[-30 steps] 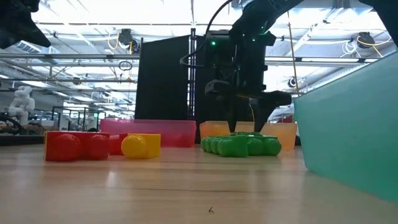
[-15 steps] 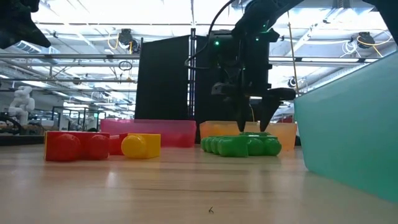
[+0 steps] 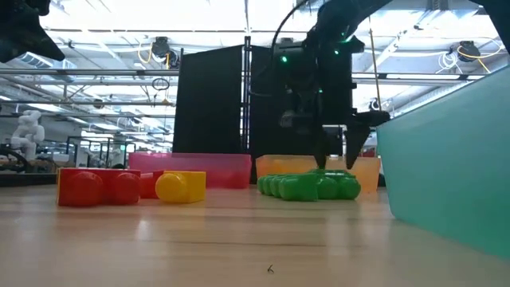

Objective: Sort blocks
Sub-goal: Put the green game piece into the green bin

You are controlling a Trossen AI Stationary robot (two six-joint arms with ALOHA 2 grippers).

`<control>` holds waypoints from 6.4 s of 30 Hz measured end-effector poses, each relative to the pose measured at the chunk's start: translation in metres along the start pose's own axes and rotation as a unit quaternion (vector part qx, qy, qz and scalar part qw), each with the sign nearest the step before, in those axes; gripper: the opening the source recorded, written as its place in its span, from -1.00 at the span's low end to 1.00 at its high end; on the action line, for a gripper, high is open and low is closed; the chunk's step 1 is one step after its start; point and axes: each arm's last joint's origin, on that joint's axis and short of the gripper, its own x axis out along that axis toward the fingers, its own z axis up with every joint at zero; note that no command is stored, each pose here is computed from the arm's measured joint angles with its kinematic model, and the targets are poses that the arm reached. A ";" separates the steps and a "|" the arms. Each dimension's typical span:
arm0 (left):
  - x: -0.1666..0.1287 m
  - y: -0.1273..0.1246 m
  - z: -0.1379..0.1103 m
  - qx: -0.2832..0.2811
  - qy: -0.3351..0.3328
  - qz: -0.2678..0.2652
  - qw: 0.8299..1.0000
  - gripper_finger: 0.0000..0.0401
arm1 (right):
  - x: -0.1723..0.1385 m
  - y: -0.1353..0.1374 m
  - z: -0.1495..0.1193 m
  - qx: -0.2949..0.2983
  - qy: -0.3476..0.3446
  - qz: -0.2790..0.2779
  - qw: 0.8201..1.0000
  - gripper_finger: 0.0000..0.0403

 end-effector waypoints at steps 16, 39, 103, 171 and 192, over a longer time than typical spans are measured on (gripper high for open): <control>0.000 0.000 0.000 -0.001 -0.002 0.003 1.000 -0.99 | 0.033 -0.006 -0.023 0.002 0.085 0.041 0.996 0.00; 0.000 0.000 0.000 -0.005 -0.004 0.004 1.000 -0.99 | -0.070 -0.001 -0.064 -0.088 0.030 0.098 0.991 -0.44; 0.000 0.000 0.000 -0.018 -0.007 0.006 1.000 -0.99 | -0.089 0.003 -0.106 -0.527 -0.123 0.066 0.838 0.29; 0.000 0.003 -0.002 -0.010 0.005 0.022 1.000 -0.99 | -0.145 0.037 -0.206 -0.503 0.006 0.185 0.844 -0.41; 0.000 0.003 -0.002 -0.011 0.005 0.020 1.000 -0.99 | -0.150 -0.046 -0.335 -0.422 0.071 0.070 0.901 -0.18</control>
